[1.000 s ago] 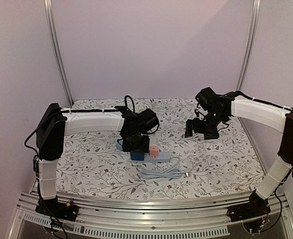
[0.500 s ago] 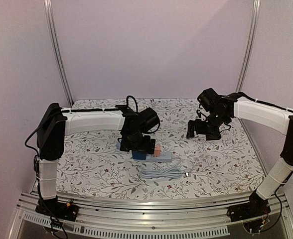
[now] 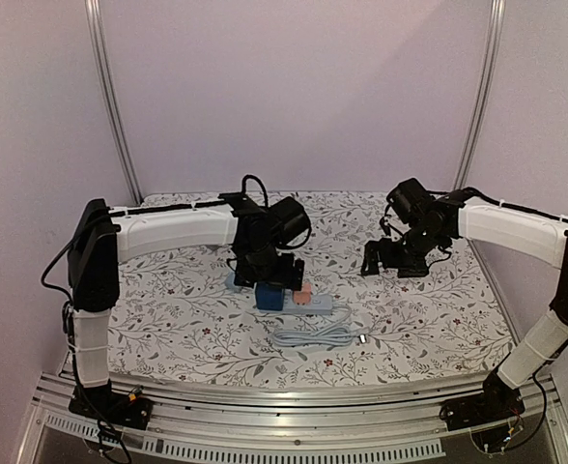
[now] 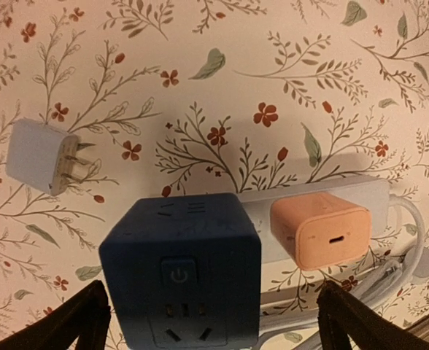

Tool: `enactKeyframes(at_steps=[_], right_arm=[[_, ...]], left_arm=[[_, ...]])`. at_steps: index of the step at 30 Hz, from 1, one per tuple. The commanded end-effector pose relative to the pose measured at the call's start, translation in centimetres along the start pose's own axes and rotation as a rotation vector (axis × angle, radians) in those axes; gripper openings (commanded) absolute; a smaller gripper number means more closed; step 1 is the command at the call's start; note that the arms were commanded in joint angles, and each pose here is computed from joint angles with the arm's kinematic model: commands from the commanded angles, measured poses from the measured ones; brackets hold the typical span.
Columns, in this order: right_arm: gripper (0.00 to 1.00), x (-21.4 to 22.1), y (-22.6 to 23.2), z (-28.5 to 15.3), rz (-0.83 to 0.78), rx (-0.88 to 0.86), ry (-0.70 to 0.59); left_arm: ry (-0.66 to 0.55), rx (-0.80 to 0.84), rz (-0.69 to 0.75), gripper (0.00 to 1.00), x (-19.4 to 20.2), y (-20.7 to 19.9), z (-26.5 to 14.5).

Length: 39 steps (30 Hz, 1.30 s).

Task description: Insert the plug

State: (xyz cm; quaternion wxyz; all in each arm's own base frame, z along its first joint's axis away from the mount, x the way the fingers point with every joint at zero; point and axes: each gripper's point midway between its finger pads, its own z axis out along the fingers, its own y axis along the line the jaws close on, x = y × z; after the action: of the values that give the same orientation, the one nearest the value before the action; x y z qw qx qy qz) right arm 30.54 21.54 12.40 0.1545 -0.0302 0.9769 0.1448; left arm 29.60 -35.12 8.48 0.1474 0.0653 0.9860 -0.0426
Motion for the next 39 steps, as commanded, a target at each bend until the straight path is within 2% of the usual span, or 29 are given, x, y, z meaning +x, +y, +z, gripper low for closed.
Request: enactKeyframes(at_steps=[1, 11, 18, 25, 30, 39], right_arm=[[0.99, -0.1, 1.3, -0.4, -0.078, -0.089, -0.017], [0.99, 2.6, 3.5, 2.3, -0.161, -0.122, 0.071], [0.99, 4.7, 5.7, 4.4, -0.239, -0.133, 0.142], [0.99, 5.9, 6.1, 5.9, -0.247, -0.133, 0.192], [0.99, 7.1, 5.6, 7.0, -0.233, -0.122, 0.227], [0.98, 9.4, 4.2, 8.4, -0.208, -0.049, 0.29]], left_arm=[[-0.075, 0.02, -0.017, 0.99, -1.5, 0.8, -4.9], [-0.222, -0.068, -0.058, 0.99, -1.9, 6.7, -10.6], [-0.343, -0.089, -0.137, 1.0, -2.2, 10.7, -14.0], [-0.468, -0.15, -0.239, 0.99, -1.9, 16.1, -17.3], [-0.545, -0.148, -0.241, 0.99, -1.5, 18.0, -18.6], [-0.6, -0.107, -0.276, 0.99, -0.6, 19.6, -18.8]])
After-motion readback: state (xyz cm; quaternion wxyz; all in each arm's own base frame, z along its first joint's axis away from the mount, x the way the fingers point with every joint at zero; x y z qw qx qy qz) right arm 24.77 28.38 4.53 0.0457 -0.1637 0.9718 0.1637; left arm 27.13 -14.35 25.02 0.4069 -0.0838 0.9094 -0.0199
